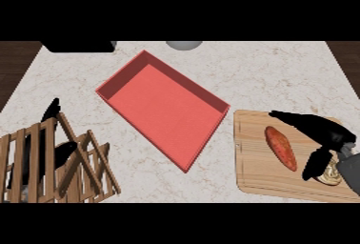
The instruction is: Pick the sweet potato from the cutting board and place it in the cardboard box
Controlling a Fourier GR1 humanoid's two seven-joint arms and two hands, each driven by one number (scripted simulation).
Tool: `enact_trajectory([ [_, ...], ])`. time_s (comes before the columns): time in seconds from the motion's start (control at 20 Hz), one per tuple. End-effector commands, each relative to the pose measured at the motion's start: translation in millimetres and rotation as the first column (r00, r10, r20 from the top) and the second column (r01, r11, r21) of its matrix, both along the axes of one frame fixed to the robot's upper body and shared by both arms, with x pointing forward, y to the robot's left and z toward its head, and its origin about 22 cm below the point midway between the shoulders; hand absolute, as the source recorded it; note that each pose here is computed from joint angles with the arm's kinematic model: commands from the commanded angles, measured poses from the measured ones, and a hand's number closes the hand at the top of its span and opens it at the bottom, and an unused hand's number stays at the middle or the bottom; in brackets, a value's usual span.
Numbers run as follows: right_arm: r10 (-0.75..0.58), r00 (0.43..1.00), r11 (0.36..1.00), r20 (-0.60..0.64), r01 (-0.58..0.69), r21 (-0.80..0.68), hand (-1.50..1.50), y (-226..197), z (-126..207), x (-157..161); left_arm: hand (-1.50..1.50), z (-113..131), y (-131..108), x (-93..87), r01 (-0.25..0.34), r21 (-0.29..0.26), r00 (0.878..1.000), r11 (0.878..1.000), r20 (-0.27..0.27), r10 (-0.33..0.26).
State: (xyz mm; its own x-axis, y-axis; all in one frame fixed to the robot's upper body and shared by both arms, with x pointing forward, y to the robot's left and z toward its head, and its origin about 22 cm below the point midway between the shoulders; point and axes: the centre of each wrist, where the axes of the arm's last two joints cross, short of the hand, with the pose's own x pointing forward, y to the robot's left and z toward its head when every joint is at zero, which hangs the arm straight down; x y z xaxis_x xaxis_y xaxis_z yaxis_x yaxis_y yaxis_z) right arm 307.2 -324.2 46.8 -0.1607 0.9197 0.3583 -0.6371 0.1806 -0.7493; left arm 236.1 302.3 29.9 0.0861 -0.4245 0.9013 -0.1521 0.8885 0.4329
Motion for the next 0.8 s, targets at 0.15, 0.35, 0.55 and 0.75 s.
enact_trajectory([
  [0.15, -0.015, 1.0, 1.0, 0.009, 0.015, 0.002, -1.5, -0.1, 11.7, 2.4, 0.0, -21.7, -24.4, -11.7, 0.028, -0.07, 0.998, 0.997, -0.049, -0.031],
  [0.35, -0.017, 1.0, 1.0, 0.002, 0.017, 0.019, -1.5, 8.1, -13.4, 8.4, 0.0, 0.6, 11.9, 15.0, 0.031, -0.07, 0.999, 0.997, -0.034, -0.034],
  [0.55, -0.018, 1.0, 1.0, -0.014, 0.018, 0.004, -1.5, 7.5, -40.3, -2.4, 0.0, -15.8, -14.2, 8.7, 0.053, -0.077, 0.998, 0.996, -0.039, -0.056],
  [0.75, -0.001, 1.0, 1.0, -0.024, 0.001, 0.013, -1.5, 17.5, -29.4, 0.0, 0.0, -13.1, -2.9, 6.1, 0.04, -0.064, 0.998, 0.997, -0.049, -0.043],
])
